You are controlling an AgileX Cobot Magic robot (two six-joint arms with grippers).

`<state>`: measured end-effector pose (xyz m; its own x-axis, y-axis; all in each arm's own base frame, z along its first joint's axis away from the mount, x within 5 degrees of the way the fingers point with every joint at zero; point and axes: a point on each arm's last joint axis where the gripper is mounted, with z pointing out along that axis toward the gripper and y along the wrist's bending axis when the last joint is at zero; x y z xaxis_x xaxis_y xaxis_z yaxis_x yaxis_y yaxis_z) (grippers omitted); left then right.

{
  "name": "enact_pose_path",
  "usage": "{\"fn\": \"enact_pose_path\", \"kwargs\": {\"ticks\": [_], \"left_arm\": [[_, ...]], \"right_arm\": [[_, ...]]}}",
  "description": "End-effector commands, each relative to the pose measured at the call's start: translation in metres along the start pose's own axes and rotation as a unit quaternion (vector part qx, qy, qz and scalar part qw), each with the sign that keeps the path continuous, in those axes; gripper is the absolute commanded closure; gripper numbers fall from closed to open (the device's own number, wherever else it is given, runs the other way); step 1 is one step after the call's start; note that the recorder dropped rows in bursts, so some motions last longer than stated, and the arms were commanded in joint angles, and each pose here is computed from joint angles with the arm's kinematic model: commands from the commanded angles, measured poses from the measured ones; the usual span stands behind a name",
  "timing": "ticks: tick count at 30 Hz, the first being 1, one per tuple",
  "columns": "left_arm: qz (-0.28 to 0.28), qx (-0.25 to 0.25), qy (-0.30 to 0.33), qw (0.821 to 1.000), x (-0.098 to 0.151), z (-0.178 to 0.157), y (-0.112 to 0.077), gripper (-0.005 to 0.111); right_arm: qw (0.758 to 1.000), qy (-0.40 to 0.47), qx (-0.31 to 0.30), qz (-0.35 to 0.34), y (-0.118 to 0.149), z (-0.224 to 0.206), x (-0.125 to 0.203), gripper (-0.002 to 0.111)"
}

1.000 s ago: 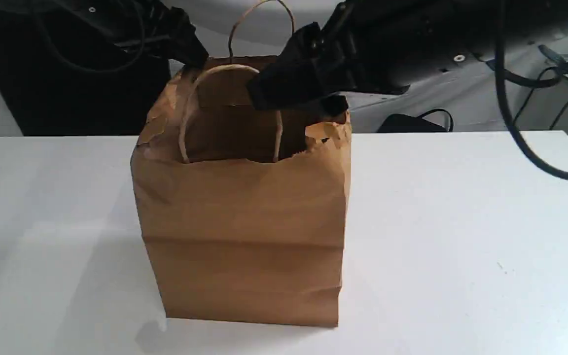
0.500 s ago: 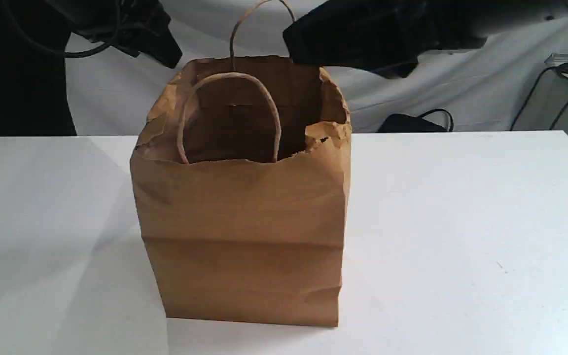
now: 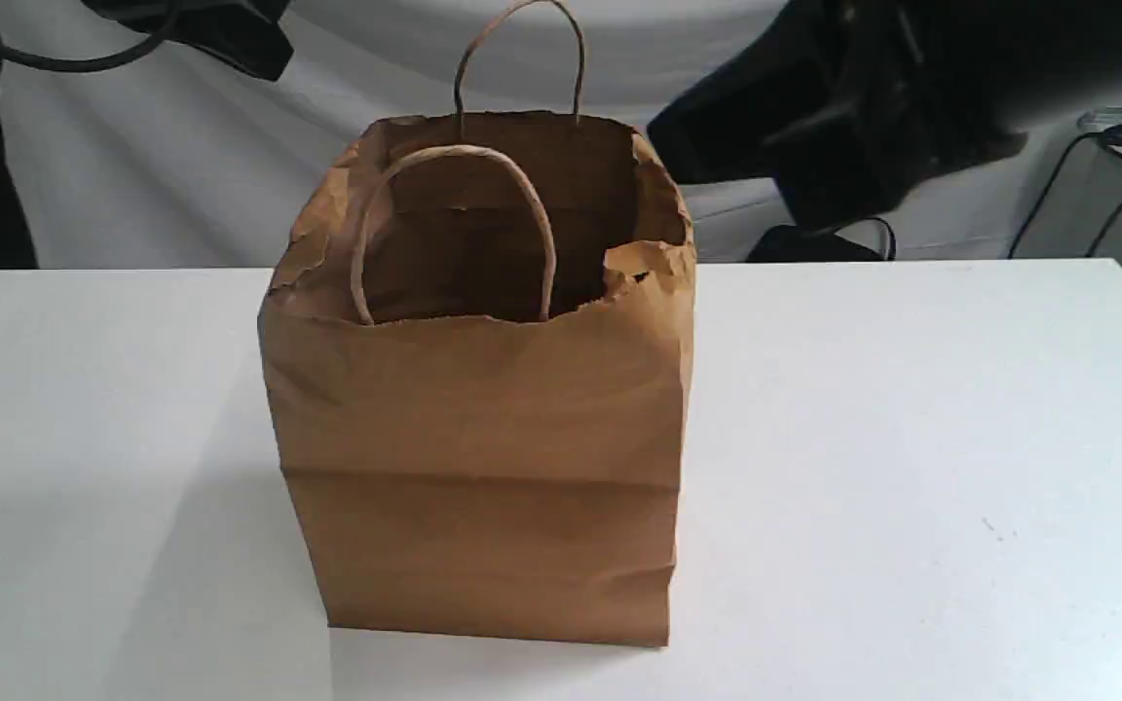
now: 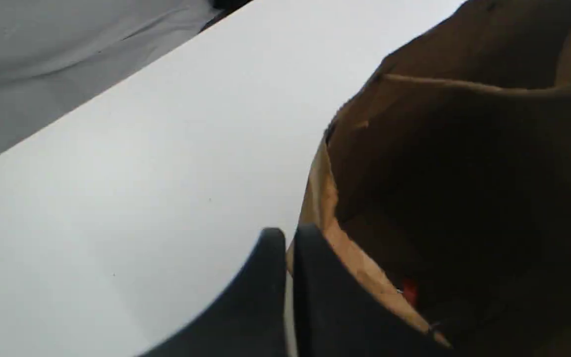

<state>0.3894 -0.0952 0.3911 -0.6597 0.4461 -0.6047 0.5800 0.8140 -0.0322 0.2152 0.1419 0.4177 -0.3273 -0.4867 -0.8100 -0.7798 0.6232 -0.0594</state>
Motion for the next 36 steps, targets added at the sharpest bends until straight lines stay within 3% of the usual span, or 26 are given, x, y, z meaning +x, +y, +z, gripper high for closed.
{"fn": "enact_pose_path", "kwargs": {"ticks": [1,3,8,14,19,24,30,36], "left_arm": [[-0.015,-0.028,0.017,0.999,0.014,-0.015,-0.005,0.107],[-0.02,-0.037,0.023,0.999,0.024,-0.021,-0.006,0.107],[-0.062,-0.042,-0.036,0.997,0.053,-0.045,-0.007,0.107],[-0.092,-0.092,-0.109,0.985,0.106,-0.079,-0.014,0.107],[-0.103,-0.133,-0.194,0.967,0.143,-0.107,-0.038,0.107],[-0.112,-0.138,-0.267,0.947,0.173,-0.13,-0.066,0.107],[-0.097,-0.167,-0.335,0.922,0.207,-0.153,-0.091,0.107],[-0.086,-0.194,-0.394,0.894,0.237,-0.162,-0.108,0.107]], "right_arm": [[0.997,-0.017,0.069,0.004,-0.005,-0.021,0.0,0.108],[0.996,-0.029,0.085,-0.002,-0.003,-0.035,0.0,0.108],[0.991,-0.08,0.104,-0.015,0.01,-0.076,-0.001,0.108],[0.979,-0.133,0.154,-0.023,0.023,-0.128,0.008,0.108],[0.959,-0.183,0.215,-0.02,0.028,-0.166,0.016,0.108],[0.936,-0.259,0.236,-0.034,0.038,-0.191,0.025,0.108],[0.915,-0.32,0.242,-0.031,0.046,-0.177,0.063,0.108],[0.903,-0.357,0.238,-0.021,0.049,-0.133,0.117,0.108]]}}
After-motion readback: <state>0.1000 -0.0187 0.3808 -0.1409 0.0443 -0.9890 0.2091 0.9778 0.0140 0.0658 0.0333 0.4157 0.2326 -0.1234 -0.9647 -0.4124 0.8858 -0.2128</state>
